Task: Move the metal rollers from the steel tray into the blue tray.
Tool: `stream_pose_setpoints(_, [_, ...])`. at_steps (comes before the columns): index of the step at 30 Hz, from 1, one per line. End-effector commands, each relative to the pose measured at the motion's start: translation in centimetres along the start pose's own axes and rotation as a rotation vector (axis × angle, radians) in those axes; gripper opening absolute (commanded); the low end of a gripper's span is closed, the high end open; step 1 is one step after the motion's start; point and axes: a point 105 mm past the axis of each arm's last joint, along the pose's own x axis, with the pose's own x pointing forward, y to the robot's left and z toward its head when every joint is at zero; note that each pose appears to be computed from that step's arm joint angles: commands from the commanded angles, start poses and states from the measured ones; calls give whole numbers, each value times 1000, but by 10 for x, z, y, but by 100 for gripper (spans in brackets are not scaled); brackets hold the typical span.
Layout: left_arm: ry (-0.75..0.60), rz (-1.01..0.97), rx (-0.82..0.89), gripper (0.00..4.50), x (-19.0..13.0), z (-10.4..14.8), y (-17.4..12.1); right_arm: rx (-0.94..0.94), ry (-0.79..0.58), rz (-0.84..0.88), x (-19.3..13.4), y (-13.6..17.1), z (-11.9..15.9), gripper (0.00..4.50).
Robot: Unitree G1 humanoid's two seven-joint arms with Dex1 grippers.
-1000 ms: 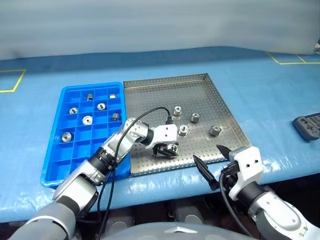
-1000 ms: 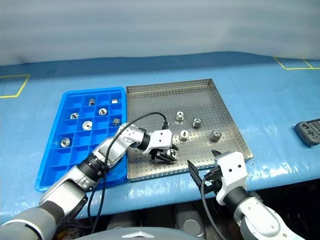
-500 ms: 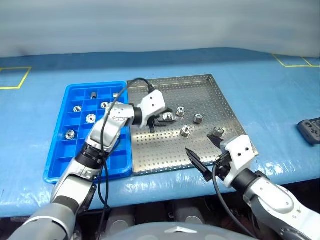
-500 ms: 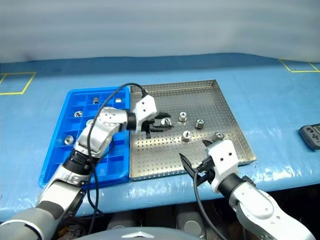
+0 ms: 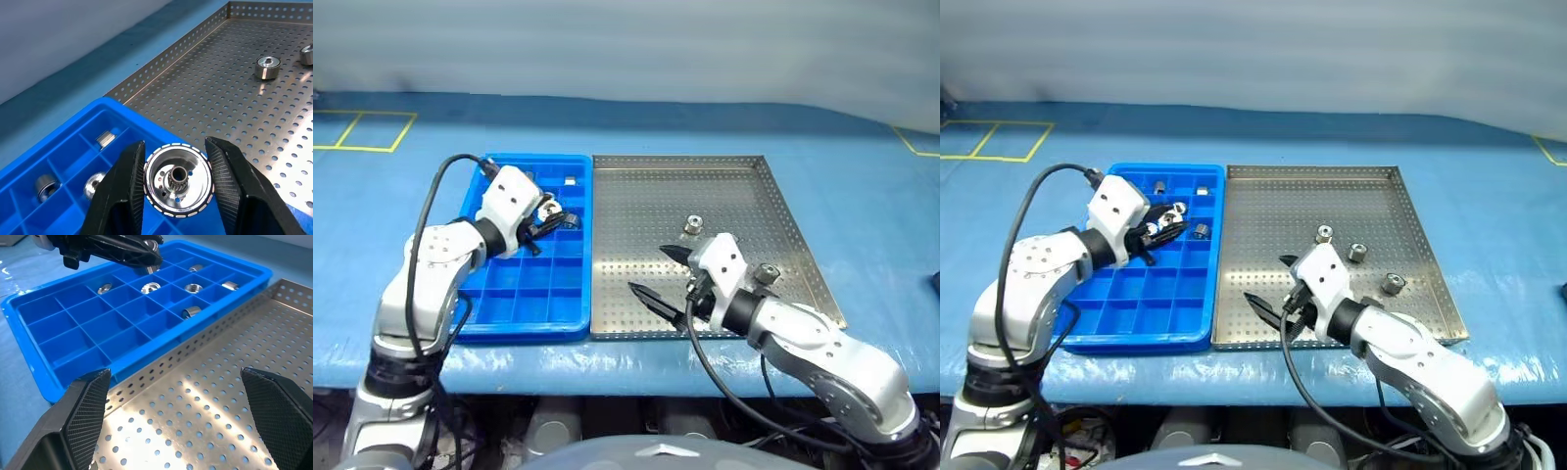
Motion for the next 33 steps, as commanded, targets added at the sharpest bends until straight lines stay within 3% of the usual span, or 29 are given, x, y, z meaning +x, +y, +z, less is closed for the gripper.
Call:
stream_pose_setpoints(1, [-14,92,18,163,-19,7,8,-29,-24,77,9,7,7,450])
stream_pose_setpoints(9, [89,166,-49,163,-34,-22,7,-29,-26,141,17,12,6,450])
stream_pose_setpoints(23, [215,136,-155,163,-22,-65,-2,0,-32,88,11,11,3,450])
stream_pose_setpoints(33, [203,76,-188,163,-16,-65,-8,16,-33,40,5,9,2,450])
